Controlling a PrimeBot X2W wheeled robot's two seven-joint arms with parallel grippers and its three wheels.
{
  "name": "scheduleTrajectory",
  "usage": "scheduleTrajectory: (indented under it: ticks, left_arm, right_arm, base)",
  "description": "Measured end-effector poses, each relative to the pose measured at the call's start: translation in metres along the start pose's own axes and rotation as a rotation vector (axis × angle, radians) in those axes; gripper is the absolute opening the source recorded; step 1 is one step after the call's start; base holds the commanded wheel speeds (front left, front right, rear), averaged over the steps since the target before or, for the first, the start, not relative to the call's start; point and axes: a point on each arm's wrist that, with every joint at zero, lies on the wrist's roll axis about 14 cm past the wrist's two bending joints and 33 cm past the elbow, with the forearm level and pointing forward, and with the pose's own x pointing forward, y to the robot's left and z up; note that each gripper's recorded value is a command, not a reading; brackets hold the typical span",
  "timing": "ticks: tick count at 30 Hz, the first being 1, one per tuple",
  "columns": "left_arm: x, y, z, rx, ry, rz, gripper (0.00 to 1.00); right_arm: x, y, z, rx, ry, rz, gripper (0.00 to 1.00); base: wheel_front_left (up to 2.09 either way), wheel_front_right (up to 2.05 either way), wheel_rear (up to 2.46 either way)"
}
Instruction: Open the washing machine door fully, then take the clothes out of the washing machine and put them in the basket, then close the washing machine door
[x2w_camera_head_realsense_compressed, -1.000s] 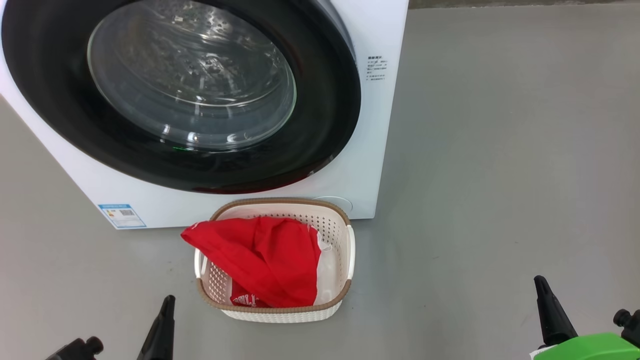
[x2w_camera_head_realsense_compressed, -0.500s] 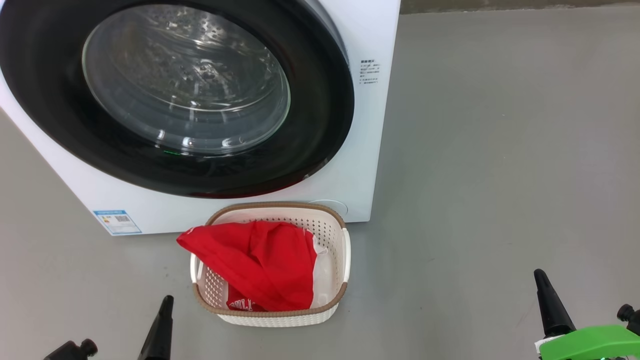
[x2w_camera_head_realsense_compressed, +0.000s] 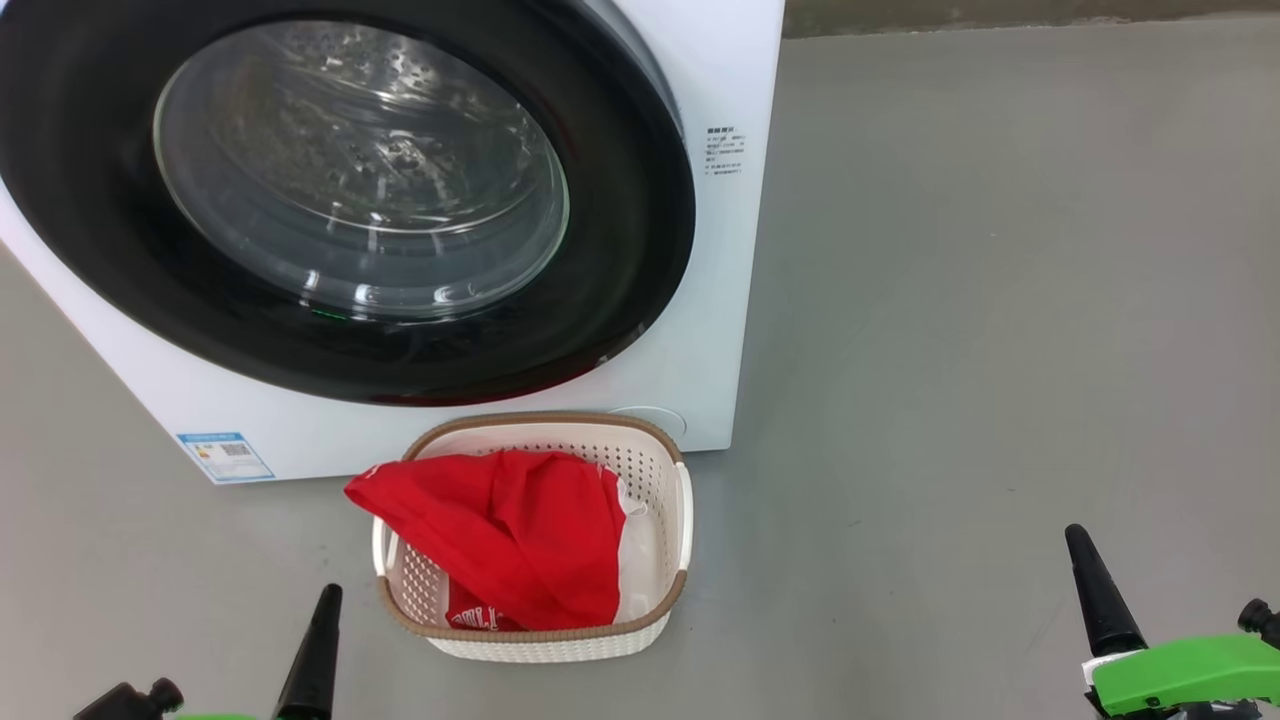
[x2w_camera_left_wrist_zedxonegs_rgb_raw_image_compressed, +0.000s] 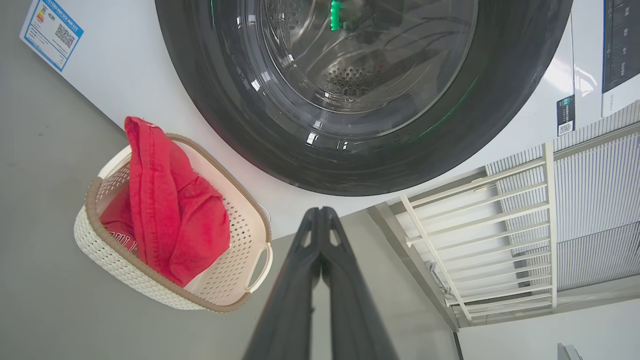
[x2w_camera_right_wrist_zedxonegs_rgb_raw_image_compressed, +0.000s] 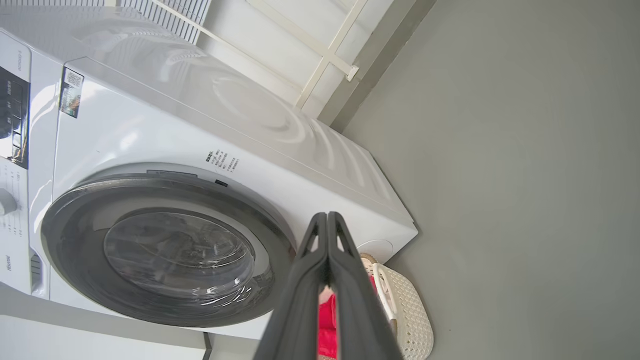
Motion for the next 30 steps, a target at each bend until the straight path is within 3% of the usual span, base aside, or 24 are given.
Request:
scheduleTrajectory:
  ticks: [30]
  left_arm:
    - [0.007,-0.017,-0.001,-0.311,0.032,-0.046,0.0]
  right_arm:
    - [0.004,0.021,0.015,0.304,-0.009,0.068,0.0]
  base:
    - [0.0,0.0,0.0]
